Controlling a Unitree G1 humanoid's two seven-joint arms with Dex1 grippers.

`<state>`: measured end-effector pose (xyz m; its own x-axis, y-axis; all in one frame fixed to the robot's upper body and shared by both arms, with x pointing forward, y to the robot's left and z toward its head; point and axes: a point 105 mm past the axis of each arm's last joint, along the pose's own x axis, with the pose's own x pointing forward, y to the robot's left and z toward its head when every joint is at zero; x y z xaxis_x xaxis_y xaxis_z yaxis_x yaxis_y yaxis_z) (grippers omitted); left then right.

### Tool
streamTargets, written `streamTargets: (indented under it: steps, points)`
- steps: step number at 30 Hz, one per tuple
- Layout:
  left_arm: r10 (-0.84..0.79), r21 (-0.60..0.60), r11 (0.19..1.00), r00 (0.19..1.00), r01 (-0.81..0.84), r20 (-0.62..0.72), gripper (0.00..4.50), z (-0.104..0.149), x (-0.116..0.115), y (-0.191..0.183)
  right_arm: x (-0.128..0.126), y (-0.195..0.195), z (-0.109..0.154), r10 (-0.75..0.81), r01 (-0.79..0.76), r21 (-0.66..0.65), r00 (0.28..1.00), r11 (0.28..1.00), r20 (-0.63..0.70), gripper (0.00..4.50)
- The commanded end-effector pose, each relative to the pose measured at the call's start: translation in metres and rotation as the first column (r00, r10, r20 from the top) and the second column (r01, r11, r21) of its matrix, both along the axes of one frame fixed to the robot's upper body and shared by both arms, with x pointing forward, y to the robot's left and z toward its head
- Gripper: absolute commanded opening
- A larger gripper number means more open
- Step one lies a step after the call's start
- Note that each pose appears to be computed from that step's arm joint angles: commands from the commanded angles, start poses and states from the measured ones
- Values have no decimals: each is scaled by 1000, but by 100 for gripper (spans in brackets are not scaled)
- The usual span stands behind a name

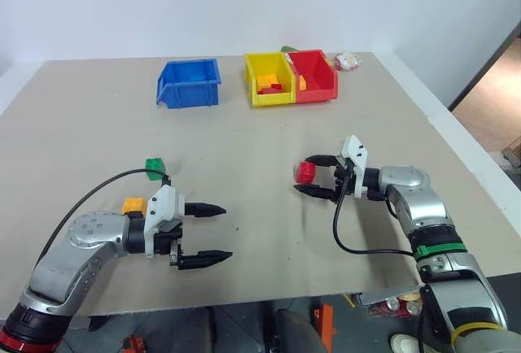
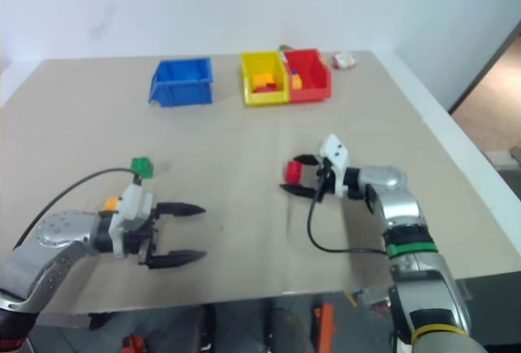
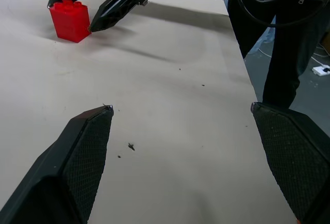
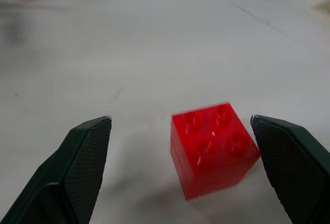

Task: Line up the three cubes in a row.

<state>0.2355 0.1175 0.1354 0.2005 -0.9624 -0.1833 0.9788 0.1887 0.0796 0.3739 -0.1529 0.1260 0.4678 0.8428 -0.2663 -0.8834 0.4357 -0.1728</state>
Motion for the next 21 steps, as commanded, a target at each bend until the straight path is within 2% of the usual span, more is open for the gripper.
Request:
streamTargets:
  steps: [1, 3, 8, 9, 15, 19, 21]
  points:
    - [-19, -10, 1000, 998, 20, 64, 450, 10, -4, -5, 7, 1, 13, 1, -1, -6, 999, 1000, 42, 396]
    - [-18, -15, 1000, 997, 19, 70, 450, 11, -4, -7, 7, 1, 11, 7, -7, -9, 1000, 1000, 31, 344]
    - [-6, -17, 1000, 997, 7, 80, 450, 12, -2, -7, 8, 1, 13, 11, -11, -4, 999, 1000, 38, 159]
    - [-4, -17, 1000, 997, 6, 80, 450, 12, -2, -7, 7, 1, 13, 15, -15, -6, 999, 1000, 40, 134]
    - [-4, -21, 1000, 997, 5, 76, 450, 11, -2, -7, -3, 7, 21, 106, -101, -67, 992, 993, 65, 127]
    - [30, -62, 998, 996, -25, 80, 450, 15, -5, -6, -27, 49, 52, 297, -295, -37, 951, 955, 83, 127]
    - [36, -67, 997, 996, -30, 82, 450, 15, -8, -3, -42, 66, 54, 390, -387, -51, 919, 921, 65, 127]
